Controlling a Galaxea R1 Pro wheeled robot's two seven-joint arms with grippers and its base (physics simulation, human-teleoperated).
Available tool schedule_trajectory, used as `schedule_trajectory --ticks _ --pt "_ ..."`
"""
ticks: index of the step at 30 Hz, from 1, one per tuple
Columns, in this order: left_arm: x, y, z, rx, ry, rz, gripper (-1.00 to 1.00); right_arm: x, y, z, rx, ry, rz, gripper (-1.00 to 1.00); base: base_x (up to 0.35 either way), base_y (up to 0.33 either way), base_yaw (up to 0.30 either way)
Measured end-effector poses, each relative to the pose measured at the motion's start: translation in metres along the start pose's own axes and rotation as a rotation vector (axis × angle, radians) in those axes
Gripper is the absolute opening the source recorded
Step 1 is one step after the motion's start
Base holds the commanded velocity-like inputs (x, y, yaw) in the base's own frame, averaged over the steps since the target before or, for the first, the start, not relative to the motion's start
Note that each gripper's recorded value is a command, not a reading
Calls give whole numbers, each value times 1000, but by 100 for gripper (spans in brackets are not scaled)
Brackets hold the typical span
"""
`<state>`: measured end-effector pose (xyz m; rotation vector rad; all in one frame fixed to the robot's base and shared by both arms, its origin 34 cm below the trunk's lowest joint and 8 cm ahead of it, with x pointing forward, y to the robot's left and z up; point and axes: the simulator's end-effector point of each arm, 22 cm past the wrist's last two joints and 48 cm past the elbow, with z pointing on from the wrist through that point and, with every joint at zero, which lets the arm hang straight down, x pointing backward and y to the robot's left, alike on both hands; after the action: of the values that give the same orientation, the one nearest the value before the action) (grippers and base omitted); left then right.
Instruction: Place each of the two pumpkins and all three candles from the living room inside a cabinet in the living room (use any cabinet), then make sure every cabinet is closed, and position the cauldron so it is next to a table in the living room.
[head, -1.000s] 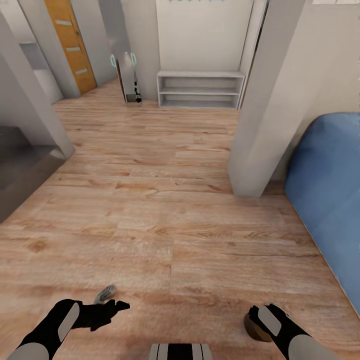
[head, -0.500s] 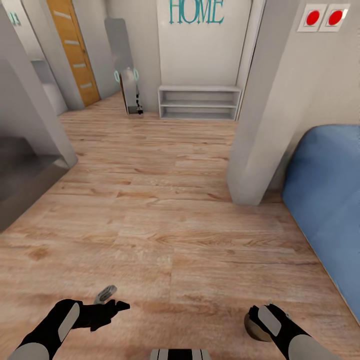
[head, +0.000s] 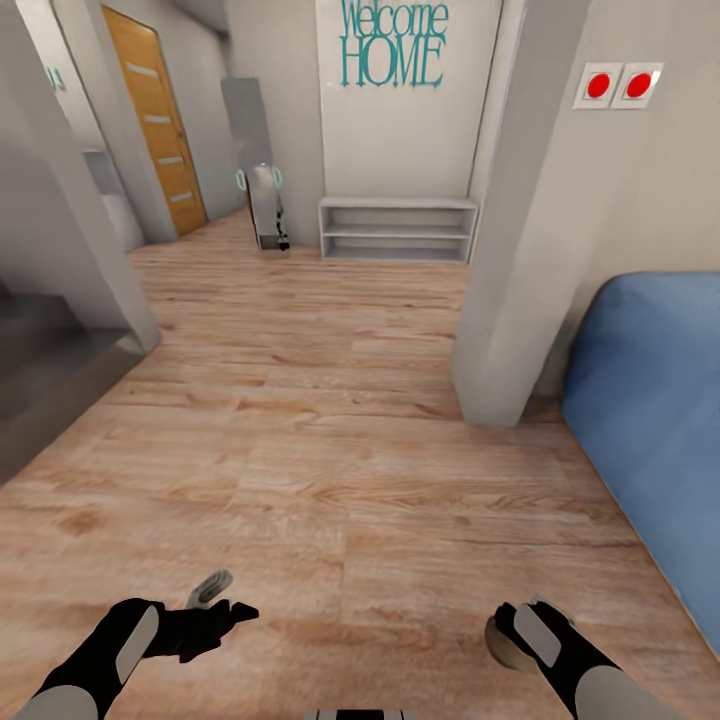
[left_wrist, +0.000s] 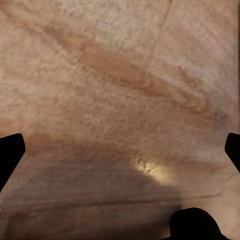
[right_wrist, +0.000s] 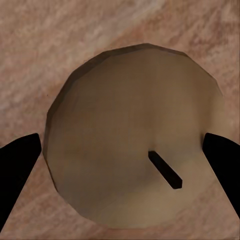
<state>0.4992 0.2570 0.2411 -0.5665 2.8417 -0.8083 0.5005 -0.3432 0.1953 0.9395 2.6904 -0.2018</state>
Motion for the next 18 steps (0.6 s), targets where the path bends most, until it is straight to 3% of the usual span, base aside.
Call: schedule_trajectory --ticks 8,14,18 --pt "-10 -6 -13 3 -30 16 100 -10 17 -15 -36 -16 2 -100 0 0 261" --pt "-29 10 -35 -44 -71 28 100 -32 55 -43 -126 -12 -34 -100 0 0 287" --pt "-41 24 -55 -69 -91 28 100 -50 86 -72 -198 -12 -75 -100 0 0 280"
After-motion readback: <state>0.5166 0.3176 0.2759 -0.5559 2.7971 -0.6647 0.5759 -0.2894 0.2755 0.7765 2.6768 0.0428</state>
